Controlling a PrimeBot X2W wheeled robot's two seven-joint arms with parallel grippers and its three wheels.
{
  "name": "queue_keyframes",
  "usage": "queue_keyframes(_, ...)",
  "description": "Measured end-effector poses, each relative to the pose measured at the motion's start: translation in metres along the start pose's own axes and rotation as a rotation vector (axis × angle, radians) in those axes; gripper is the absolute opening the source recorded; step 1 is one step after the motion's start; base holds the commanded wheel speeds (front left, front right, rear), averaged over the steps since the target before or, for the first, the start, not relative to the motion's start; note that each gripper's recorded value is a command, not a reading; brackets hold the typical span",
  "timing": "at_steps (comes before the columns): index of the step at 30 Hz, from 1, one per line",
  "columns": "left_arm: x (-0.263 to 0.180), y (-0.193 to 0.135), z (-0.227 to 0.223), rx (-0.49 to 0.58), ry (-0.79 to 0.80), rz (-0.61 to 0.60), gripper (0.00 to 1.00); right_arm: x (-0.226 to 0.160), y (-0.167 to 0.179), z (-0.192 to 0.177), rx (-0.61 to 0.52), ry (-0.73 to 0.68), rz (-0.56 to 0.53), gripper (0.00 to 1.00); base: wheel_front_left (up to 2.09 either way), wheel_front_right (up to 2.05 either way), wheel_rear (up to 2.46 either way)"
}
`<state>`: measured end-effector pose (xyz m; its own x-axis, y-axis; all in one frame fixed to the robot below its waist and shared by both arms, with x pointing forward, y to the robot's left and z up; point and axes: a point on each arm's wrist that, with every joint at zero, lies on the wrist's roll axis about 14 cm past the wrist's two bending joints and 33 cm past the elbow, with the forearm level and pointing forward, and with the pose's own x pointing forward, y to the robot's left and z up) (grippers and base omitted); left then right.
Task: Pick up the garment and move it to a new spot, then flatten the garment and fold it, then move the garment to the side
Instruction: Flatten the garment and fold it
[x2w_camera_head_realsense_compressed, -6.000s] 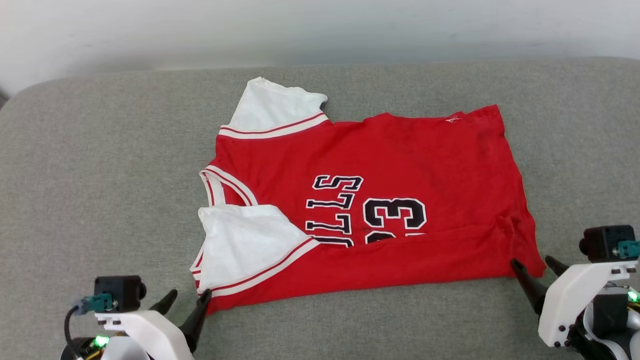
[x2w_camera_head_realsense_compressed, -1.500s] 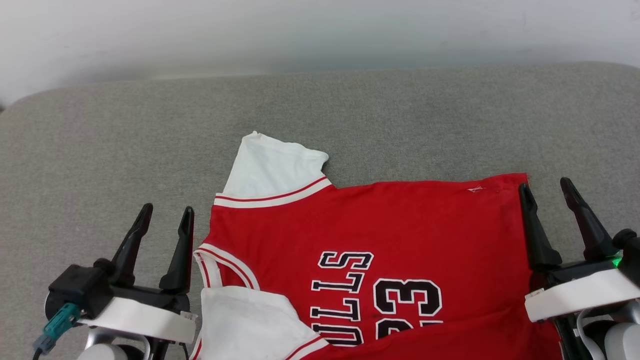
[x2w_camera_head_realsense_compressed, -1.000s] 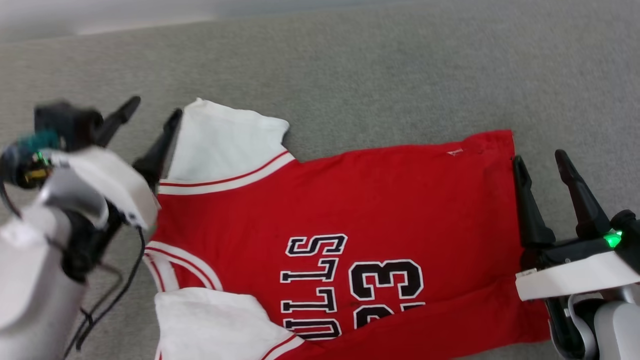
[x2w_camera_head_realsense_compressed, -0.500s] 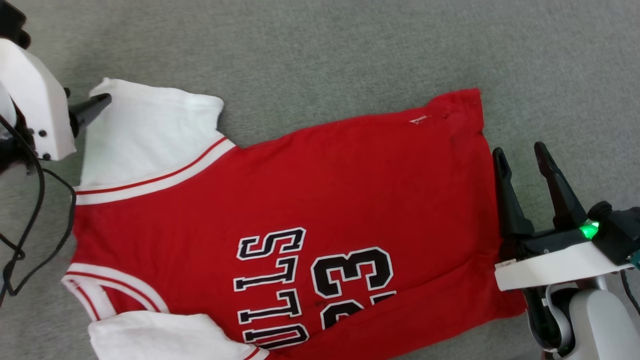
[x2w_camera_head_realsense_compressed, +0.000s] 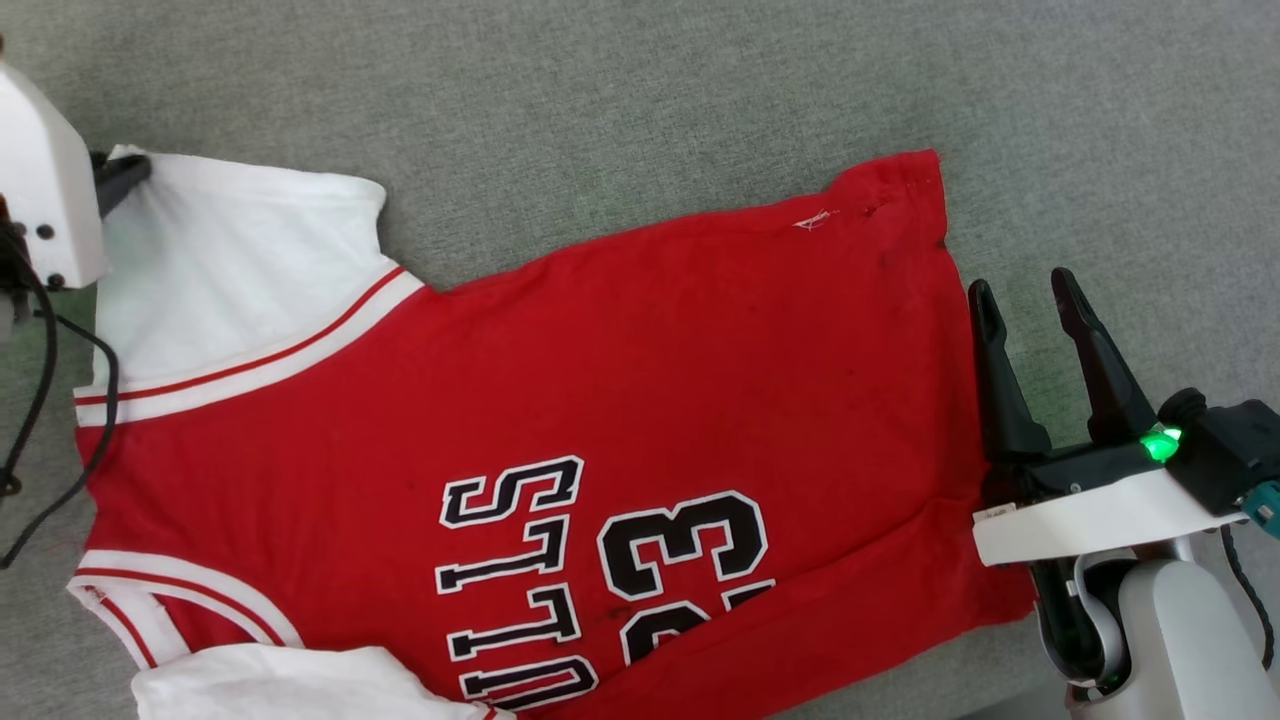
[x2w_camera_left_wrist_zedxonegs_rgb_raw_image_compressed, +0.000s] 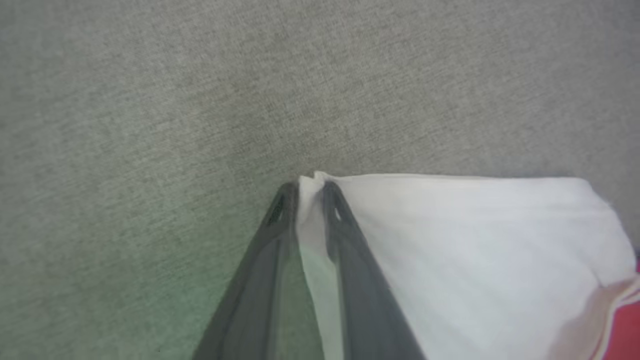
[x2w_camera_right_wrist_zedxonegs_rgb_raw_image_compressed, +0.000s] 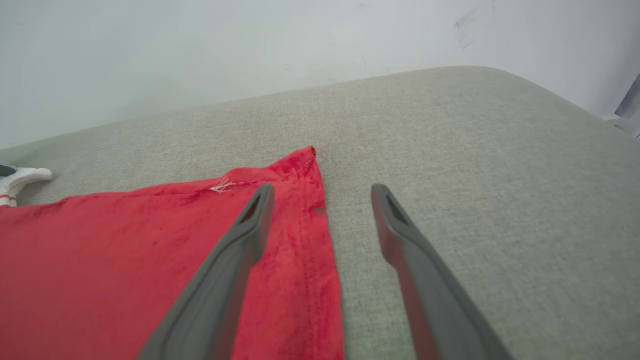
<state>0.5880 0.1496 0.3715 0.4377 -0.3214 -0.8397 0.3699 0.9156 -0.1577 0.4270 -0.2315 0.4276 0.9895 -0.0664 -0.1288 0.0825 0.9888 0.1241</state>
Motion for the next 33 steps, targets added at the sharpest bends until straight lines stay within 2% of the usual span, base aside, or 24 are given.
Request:
queue_keyframes(7, -0.015, -0.01, 0.008, -0.011, -0.108, -0.025, 0.0, 0.002, 0.002, 0.013, -0.018, -0.027, 0.02, 1.0, 0.0, 0.0, 0.0)
queue_keyframes(11, -0.037, -0.016, 0.027, -0.002, -0.244, -0.036, 0.0, 0.002, 0.003, 0.026, -0.05, -0.037, 0.044, 1.0, 0.0, 0.0, 0.0)
queue_keyframes(12, -0.059, -0.023, 0.039, 0.026, -0.34, -0.043, 0.0, 0.003, 0.003, 0.034, -0.084, -0.023, 0.066, 1.0, 0.0, 0.0, 0.0)
queue_keyframes(13, -0.065, -0.025, 0.04, 0.035, -0.362, -0.049, 0.0, 0.004, 0.003, 0.034, -0.098, -0.004, 0.075, 1.0, 0.0, 0.0, 0.0)
queue_keyframes(16, -0.086, -0.032, 0.042, 0.065, -0.431, -0.058, 0.0, 0.007, 0.005, 0.03, -0.181, 0.098, 0.128, 1.0, 0.0, 0.0, 0.0)
queue_keyframes(22, -0.132, -0.051, 0.042, 0.151, -0.55, -0.089, 0.0, 0.025, 0.016, 0.025, -0.273, 0.34, 0.221, 1.0, 0.0, 0.0, 0.0)
queue_keyframes(29, -0.163, -0.069, 0.021, 0.2, -0.604, -0.129, 0.0, 0.049, 0.005, 0.013, -0.301, 0.676, 0.212, 1.0, 0.0, 0.0, 0.0)
queue_keyframes(33, -0.168, -0.073, 0.003, 0.193, -0.605, -0.138, 0.0, 0.061, 0.005, 0.001, -0.332, 0.807, 0.203, 1.0, 0.0, 0.0, 0.0)
